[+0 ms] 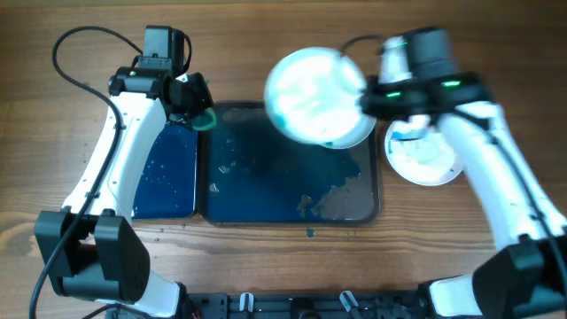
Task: Clean dirty plates on tray and stack at the side
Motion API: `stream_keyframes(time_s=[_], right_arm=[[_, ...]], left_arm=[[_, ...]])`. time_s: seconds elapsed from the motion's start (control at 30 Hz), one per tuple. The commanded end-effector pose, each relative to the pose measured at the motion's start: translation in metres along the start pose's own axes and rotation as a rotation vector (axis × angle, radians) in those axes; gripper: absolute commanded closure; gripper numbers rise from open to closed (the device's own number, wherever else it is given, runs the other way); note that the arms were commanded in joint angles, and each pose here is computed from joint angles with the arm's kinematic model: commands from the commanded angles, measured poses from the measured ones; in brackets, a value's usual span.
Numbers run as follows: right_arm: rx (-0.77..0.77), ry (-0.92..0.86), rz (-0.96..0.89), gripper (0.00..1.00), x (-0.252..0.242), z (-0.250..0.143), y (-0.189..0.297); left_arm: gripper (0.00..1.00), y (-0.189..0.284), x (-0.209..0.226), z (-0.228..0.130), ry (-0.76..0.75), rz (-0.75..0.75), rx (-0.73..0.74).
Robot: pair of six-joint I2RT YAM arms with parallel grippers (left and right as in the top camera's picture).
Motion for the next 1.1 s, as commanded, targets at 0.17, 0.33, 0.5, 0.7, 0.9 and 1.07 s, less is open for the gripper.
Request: stream_keyframes(time_s=[0.17, 0.33, 0.5, 0.7, 0.9, 1.07], right_arm=[[0.003, -0.449, -0.325, 0.96, -0.166, -0.037, 0.069], [0.061, -0.630, -0.447, 0.96, -0.214, -0.090, 0.044], [0.121, -0.617, -0.421, 0.88, -0.218, -0.126, 0.011], [0.085, -0.520, -0.304, 0.62, -0.205, -0.111, 0.005], [0.034, -0.301, -0.320, 0.51, -0.158, -0.037, 0.054], [-0.060, -0.013, -0.203, 0.39, -0.085, 0.022, 0.057]], left_arm=[[0.96, 0.002, -0.001, 0.001, 0.016, -0.014, -0.001], [0.96, 0.002, -0.001, 0.001, 0.016, -0.015, -0.001], [0.96, 0.002, 0.001, -0.002, 0.017, -0.002, 0.016], [0.96, 0.002, 0.001, -0.002, 0.016, -0.001, 0.017], [0.96, 0.002, 0.000, -0.003, 0.016, -0.014, 0.026], [0.96, 0.002, -0.002, -0.004, 0.016, -0.033, 0.040]])
Point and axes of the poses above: each gripper's point midway between its finger pads, its own y axis back along the fingers, its own x axis along the line the jaws close on, z = x × y, the point moved 8 cm from there along y, back along the fingers, and after that the axes turned 10 degrees about y, right-handed, at the moved point
